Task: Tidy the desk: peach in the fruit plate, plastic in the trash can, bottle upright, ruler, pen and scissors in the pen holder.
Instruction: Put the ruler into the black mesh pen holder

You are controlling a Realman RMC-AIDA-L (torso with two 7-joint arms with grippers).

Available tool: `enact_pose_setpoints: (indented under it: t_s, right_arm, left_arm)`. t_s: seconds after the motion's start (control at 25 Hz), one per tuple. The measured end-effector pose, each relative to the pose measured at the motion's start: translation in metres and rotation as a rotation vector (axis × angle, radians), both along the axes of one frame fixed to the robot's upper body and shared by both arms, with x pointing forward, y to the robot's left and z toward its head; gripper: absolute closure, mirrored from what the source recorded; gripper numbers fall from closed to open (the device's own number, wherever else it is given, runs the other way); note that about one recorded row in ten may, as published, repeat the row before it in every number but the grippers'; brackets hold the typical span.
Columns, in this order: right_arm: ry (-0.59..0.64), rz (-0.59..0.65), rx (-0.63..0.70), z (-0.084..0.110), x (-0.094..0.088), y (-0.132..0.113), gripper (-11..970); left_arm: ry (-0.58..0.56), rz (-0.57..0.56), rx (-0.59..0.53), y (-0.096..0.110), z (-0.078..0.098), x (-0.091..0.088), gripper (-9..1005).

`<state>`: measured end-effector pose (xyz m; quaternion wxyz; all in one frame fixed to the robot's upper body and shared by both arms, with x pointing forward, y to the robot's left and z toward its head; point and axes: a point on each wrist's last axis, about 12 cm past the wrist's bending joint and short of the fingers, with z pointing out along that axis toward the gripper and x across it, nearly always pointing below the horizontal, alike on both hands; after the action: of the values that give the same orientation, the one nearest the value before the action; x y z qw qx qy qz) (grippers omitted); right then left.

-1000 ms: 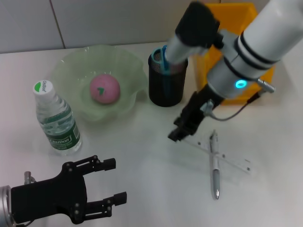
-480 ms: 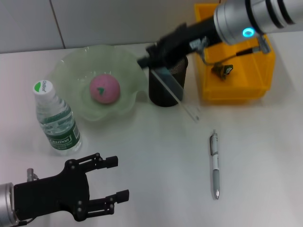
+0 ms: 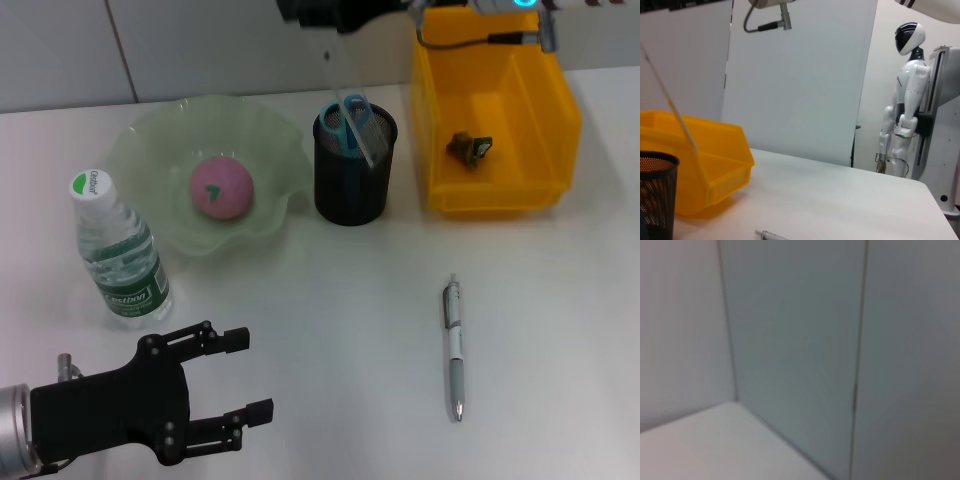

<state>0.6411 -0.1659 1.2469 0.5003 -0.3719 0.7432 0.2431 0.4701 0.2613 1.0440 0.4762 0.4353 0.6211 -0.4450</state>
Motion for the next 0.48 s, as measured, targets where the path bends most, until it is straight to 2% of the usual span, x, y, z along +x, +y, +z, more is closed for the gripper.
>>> enact_pose_setpoints:
  t_s: [0.24,0.48]
  right_arm:
    - [-0.058,-0.059,0.045,-0.001,0.007,-0.003,553]
    - [-0.048,-0.077,0.123,-0.024,0.016,-0.003,548]
  left_arm:
    - [-0.001,0.000,-0.004,-0.001,0.000,0.000,209]
    - [-0.003,0.000,-0.004,-0.001,0.001,0.001,209]
